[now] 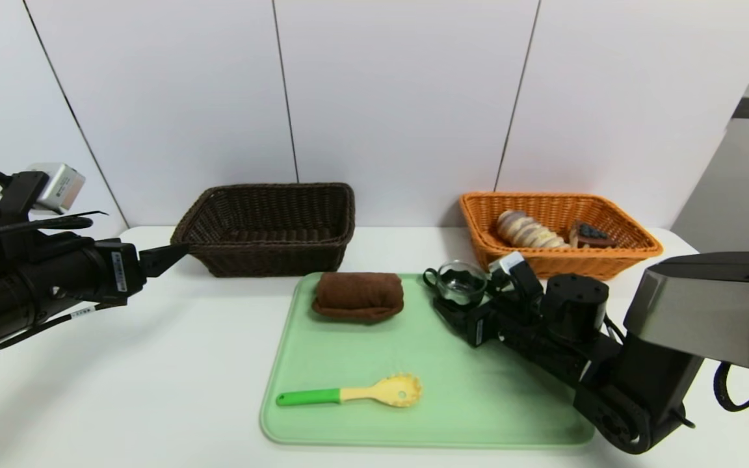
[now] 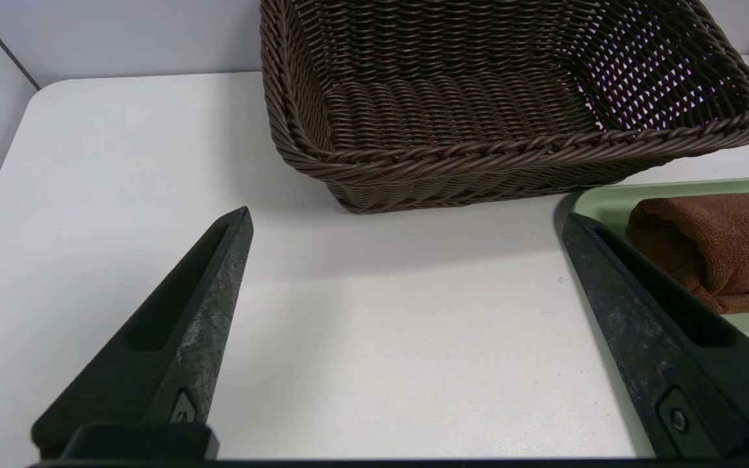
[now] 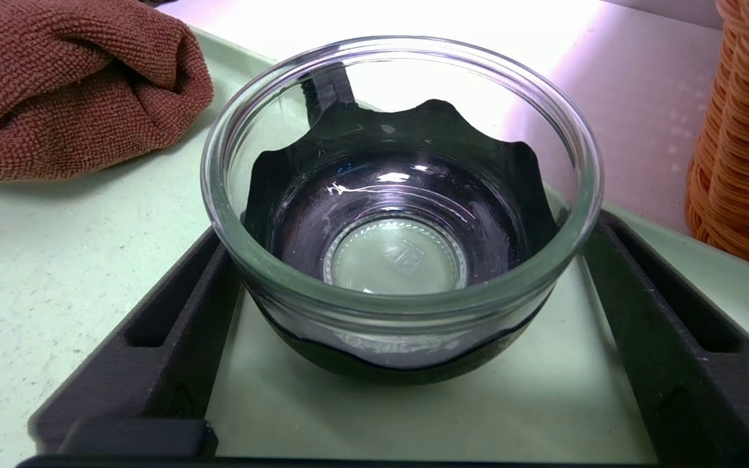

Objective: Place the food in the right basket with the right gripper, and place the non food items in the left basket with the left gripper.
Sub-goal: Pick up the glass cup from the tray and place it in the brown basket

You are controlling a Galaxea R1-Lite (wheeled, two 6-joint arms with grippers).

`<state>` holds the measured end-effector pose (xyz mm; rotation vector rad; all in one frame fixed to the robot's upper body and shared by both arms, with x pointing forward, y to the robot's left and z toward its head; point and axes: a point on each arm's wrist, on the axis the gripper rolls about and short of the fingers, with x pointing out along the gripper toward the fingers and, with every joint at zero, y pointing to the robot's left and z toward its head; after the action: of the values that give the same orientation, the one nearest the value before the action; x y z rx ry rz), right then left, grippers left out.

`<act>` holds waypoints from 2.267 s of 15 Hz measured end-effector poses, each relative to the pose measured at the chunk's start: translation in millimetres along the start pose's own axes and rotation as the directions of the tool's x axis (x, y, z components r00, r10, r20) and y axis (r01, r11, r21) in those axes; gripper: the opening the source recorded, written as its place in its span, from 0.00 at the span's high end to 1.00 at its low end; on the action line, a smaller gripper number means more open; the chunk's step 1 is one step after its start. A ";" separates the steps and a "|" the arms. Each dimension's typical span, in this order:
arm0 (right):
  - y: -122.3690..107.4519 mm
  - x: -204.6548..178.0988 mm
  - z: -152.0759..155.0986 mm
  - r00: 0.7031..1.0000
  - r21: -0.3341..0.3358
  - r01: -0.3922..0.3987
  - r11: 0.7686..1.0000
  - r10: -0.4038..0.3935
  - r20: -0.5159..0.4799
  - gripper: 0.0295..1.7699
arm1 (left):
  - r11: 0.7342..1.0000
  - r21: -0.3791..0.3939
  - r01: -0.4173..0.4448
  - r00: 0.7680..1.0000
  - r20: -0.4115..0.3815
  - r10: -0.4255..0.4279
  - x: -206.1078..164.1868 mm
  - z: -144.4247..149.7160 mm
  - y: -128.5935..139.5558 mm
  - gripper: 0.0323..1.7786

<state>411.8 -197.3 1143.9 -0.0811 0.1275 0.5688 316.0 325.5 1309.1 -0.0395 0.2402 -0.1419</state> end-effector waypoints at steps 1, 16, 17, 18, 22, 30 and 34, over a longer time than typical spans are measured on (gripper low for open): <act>0.0 0.1 0.3 1.000 -0.001 0.000 1.000 0.000 0.001 0.24 | 1.000 0.001 0.000 1.000 0.000 0.000 0.0 0.0 0.0 0.05; 11.2 -18.1 1.8 0.999 -0.007 -0.021 1.000 0.021 -0.034 0.99 | 1.000 0.007 0.001 1.000 0.012 -0.001 -2.6 2.1 -0.3 0.05; 11.5 -19.1 2.6 0.999 -0.004 -0.021 1.000 0.020 -0.034 0.99 | 1.000 0.007 0.001 1.000 0.013 -0.001 -2.8 2.2 -0.3 0.05; 12.0 -19.9 3.3 0.999 -0.004 -0.020 1.000 0.020 -0.033 0.88 | 1.000 0.008 0.001 1.000 0.014 -0.001 -3.1 2.5 -0.4 0.05; 13.0 -22.3 4.5 0.999 -0.011 -0.006 1.000 0.006 -0.035 0.54 | 1.000 0.011 0.001 1.000 0.020 -0.001 -4.9 3.3 -0.6 0.05; 27.1 -17.3 10.4 0.999 -0.010 -0.053 0.999 0.053 -0.007 0.22 | 1.000 0.016 0.003 1.000 0.029 -0.003 -9.2 4.1 -1.2 0.05; 28.0 -3.3 17.3 0.997 -0.019 -0.059 0.998 0.059 0.043 0.14 | 1.000 0.015 0.001 1.000 0.031 -0.002 -9.4 4.4 -1.2 0.05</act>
<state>395.6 -173.6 1160.3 -0.0818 0.0826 0.6304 307.8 325.8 1315.7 -0.0265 0.2081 -0.1444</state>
